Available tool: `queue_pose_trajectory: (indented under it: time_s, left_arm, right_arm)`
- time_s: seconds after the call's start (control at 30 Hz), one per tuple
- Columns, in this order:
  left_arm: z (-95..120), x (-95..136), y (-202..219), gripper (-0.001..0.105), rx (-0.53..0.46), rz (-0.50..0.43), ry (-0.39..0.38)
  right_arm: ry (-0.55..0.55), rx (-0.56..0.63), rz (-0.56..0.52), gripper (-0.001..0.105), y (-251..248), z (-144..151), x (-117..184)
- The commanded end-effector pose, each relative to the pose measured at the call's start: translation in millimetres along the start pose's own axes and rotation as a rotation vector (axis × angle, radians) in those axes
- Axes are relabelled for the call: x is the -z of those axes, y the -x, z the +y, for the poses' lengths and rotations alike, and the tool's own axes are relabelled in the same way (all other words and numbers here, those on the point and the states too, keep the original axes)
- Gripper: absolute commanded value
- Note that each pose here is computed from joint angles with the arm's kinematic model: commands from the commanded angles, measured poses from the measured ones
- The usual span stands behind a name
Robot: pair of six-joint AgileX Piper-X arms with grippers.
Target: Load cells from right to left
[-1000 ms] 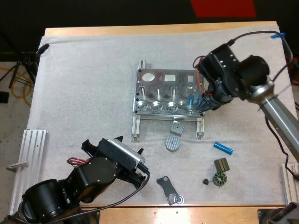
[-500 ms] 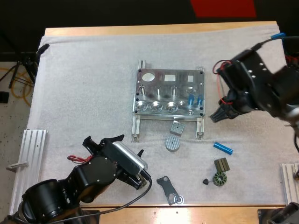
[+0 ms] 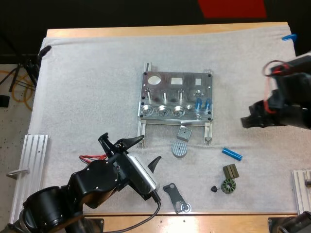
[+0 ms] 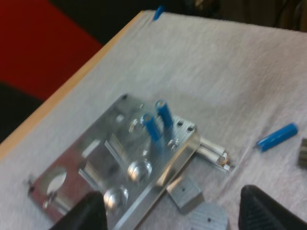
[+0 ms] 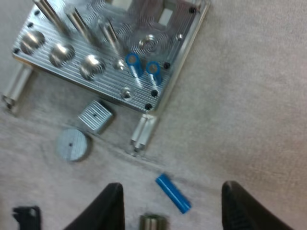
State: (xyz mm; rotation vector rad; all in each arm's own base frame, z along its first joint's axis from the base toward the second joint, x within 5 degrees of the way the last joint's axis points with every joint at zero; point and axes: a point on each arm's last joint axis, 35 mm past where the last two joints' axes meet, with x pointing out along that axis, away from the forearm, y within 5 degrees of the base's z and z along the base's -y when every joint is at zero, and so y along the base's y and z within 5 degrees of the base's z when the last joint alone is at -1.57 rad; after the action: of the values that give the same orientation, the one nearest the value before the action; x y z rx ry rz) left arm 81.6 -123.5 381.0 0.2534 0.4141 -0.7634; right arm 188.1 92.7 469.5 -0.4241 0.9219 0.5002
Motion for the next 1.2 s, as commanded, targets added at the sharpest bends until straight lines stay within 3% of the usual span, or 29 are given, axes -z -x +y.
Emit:
queue_pose_trajectory:
  time_s: [0.0,0.33,0.6,1.03,1.17]
  left_arm:
    - [-0.9,-2.9,0.6,0.058,0.019,-0.026,-0.015]
    - [-4.4,-13.0,1.5,0.058,0.109,-0.118,-0.065]
    - [-6.8,-13.8,1.9,0.058,0.172,-0.131,-0.114]
    - [-21.2,-9.5,-34.8,0.058,0.324,-0.012,-0.148]
    - [-20.2,-9.9,-51.2,0.058,0.396,0.024,-0.143]
  right_arm:
    - [-0.028,-0.031,-0.012,0.046,7.8,-1.8,5.5]
    - [-0.123,-0.081,-0.099,0.046,43.5,-7.7,34.7]
    - [-0.184,-0.094,-0.051,0.046,31.6,4.6,75.5]
    - [-0.266,-0.104,-0.013,0.046,19.2,22.6,133.8]
    - [-0.306,-0.156,-0.016,0.046,16.5,28.7,147.3]
